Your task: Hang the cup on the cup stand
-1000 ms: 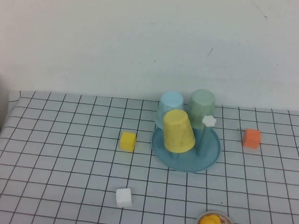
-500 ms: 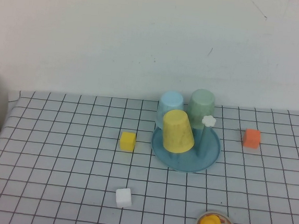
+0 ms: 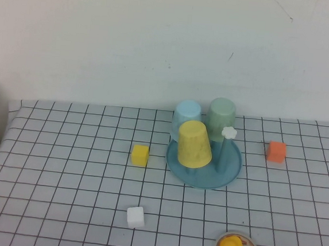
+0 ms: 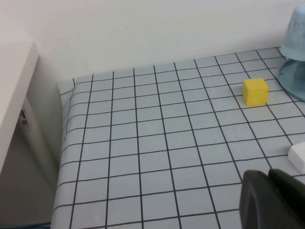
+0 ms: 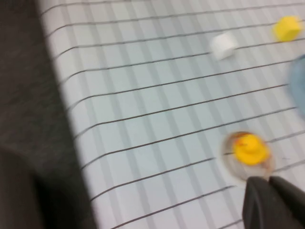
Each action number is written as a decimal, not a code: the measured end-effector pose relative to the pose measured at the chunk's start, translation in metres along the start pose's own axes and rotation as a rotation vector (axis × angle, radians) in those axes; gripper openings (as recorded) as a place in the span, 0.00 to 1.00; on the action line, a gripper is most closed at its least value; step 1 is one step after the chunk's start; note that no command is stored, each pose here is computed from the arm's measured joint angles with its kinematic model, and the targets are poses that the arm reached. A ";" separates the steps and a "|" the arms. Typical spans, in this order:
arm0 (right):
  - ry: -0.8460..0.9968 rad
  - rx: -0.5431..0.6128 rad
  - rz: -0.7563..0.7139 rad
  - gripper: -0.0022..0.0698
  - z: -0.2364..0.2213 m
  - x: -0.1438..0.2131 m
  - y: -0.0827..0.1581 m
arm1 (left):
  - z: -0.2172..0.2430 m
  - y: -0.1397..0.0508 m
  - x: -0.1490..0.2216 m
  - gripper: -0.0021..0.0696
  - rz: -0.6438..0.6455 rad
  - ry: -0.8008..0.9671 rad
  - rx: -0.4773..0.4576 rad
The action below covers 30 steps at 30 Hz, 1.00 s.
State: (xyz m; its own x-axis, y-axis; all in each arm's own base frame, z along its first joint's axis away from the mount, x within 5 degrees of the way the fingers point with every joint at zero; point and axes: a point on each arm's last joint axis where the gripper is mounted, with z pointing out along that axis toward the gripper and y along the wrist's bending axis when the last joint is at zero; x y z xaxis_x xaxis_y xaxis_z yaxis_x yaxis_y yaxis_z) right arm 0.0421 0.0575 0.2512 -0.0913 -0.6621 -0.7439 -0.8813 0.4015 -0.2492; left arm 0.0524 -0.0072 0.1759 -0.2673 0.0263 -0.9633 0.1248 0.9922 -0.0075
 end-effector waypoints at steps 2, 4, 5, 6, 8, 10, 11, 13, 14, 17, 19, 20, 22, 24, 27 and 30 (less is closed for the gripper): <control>-0.015 0.058 0.021 0.03 -0.003 0.001 -0.004 | 0.000 0.000 0.000 0.03 0.000 0.000 0.000; -0.034 0.137 0.059 0.03 -0.004 0.003 -0.009 | 0.000 0.000 0.000 0.03 0.000 0.000 0.000; -0.045 0.189 0.084 0.03 -0.004 0.005 -0.012 | 0.000 0.000 0.000 0.03 0.000 0.000 0.000; -0.057 0.248 0.111 0.03 -0.004 0.008 -0.015 | 0.000 0.000 0.000 0.03 0.000 0.000 0.000; -0.078 0.372 0.161 0.03 -0.004 0.014 -0.021 | 0.000 0.000 0.000 0.03 0.000 0.000 0.000; -0.105 0.493 0.202 0.03 -0.004 0.023 -0.025 | 0.000 0.000 0.000 0.03 0.000 0.000 0.000; -0.122 0.560 0.219 0.03 -0.005 0.027 -0.026 | 0.000 0.000 0.000 0.03 0.000 0.000 0.000; -0.153 0.677 0.243 0.03 -0.006 0.035 -0.027 | 0.000 0.000 0.000 0.03 0.001 0.000 0.000; -0.168 0.735 0.252 0.03 -0.007 0.040 -0.027 | 0.000 0.000 0.000 0.03 0.001 0.000 0.000; -0.197 0.864 0.267 0.03 -0.005 0.054 -0.024 | 0.000 0.000 0.000 0.03 0.001 0.000 0.000; -0.197 0.917 0.277 0.03 0.000 0.065 -0.021 | 0.000 0.000 0.000 0.03 0.001 0.000 0.000; -0.189 0.931 0.285 0.03 0.004 0.071 -0.019 | 0.000 0.000 0.000 0.03 0.001 0.000 0.000; -0.163 0.936 0.303 0.03 0.011 0.081 -0.017 | 0.000 0.000 0.000 0.03 0.001 0.000 0.000; -0.130 0.915 0.321 0.03 0.016 0.087 -0.015 | 0.000 0.000 0.000 0.03 0.001 0.000 0.000; -0.065 0.855 0.352 0.03 0.021 0.092 -0.011 | 0.000 0.000 0.000 0.03 0.001 0.000 0.000; -0.050 0.839 0.361 0.03 0.021 0.093 -0.010 | 0.000 0.000 0.000 0.03 0.001 0.000 0.000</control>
State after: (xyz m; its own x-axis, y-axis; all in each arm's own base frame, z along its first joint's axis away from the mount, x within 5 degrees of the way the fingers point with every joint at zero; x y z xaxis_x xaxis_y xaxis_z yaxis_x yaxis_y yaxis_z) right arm 0.0519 0.0056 0.1713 -0.2585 -0.3862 -0.8854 -0.1749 0.9202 -0.3503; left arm 0.0524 -0.0072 0.1759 -0.2668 0.0268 -0.9634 0.1249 0.9921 -0.0070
